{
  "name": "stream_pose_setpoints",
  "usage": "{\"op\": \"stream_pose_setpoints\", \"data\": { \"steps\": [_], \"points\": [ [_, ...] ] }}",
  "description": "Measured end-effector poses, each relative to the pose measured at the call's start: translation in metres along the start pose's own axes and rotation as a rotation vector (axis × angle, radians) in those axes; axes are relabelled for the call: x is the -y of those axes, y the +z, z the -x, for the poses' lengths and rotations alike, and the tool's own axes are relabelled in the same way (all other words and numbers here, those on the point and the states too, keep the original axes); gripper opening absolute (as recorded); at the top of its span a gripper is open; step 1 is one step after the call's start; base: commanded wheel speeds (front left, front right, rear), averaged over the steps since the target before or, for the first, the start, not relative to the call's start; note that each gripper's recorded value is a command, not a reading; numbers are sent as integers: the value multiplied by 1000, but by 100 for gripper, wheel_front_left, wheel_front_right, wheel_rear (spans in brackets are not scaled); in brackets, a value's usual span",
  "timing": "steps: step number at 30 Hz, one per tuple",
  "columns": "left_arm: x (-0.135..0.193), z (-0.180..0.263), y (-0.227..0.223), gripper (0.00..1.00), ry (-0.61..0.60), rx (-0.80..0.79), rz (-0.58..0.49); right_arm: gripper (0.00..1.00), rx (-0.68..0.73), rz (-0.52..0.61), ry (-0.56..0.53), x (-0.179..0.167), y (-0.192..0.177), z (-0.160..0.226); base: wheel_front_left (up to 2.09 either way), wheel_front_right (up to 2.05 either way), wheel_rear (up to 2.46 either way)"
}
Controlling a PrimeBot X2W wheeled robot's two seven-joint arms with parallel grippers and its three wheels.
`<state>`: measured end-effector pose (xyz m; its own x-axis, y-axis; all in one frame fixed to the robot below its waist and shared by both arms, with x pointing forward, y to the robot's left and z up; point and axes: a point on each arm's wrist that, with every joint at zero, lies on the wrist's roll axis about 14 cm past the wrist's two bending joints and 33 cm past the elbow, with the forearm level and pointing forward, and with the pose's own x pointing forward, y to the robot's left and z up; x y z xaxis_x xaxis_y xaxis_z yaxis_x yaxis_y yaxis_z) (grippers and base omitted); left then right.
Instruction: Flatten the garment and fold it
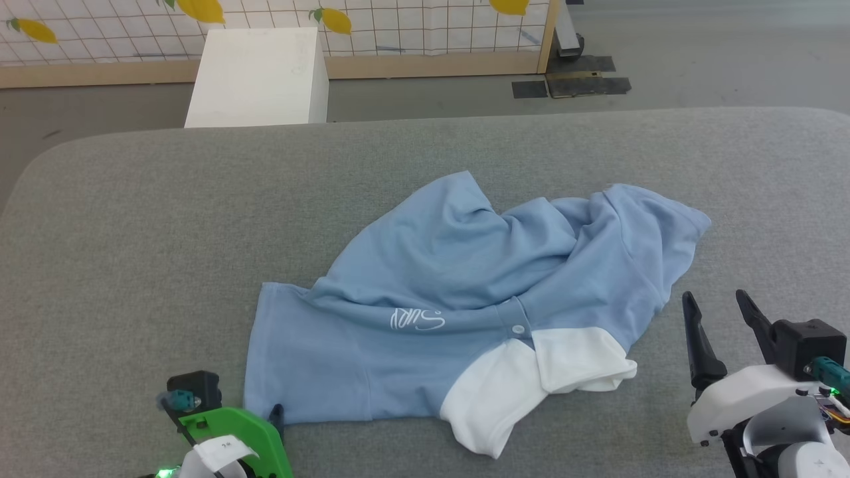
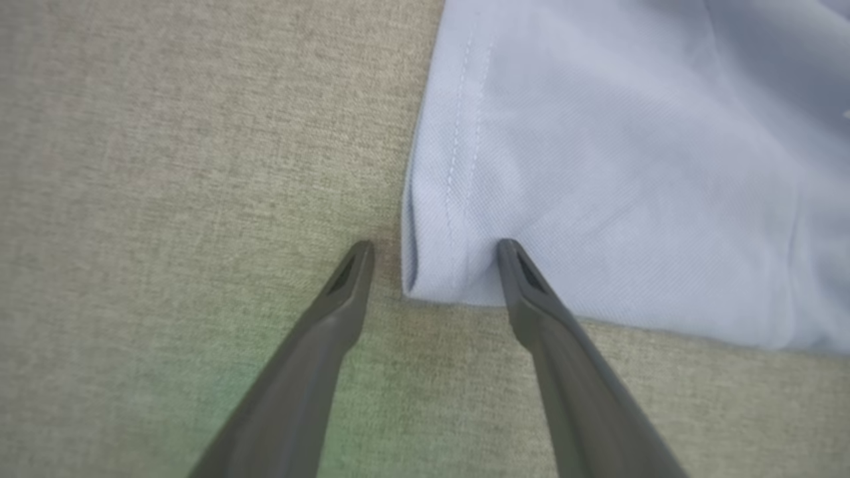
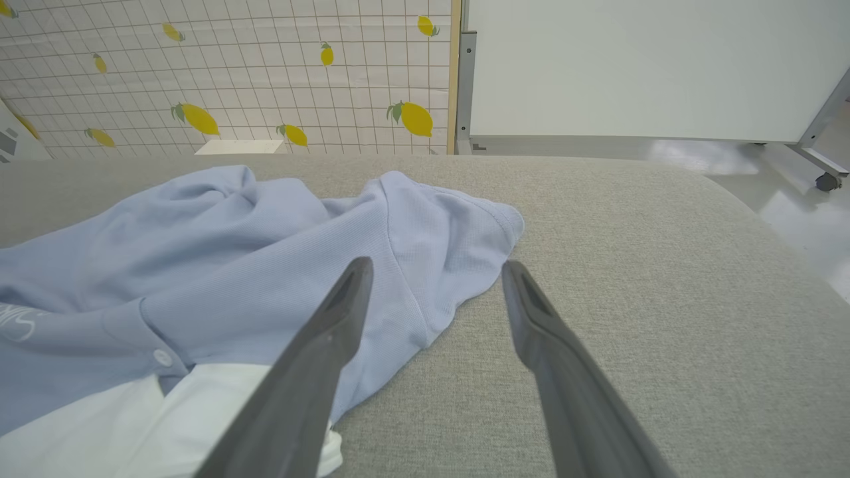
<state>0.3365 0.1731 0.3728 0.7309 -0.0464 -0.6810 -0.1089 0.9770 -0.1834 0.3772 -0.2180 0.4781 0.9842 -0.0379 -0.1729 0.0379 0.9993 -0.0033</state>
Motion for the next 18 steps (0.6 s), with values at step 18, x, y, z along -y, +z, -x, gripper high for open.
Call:
{"op": "stream_pose_setpoints", "data": {
  "steps": [18],
  "points": [
    [-28, 10, 27, 0, 68, 144, 46, 100, -28, 39, -32, 9, 4, -16, 0, 0, 0]
  ]
}}
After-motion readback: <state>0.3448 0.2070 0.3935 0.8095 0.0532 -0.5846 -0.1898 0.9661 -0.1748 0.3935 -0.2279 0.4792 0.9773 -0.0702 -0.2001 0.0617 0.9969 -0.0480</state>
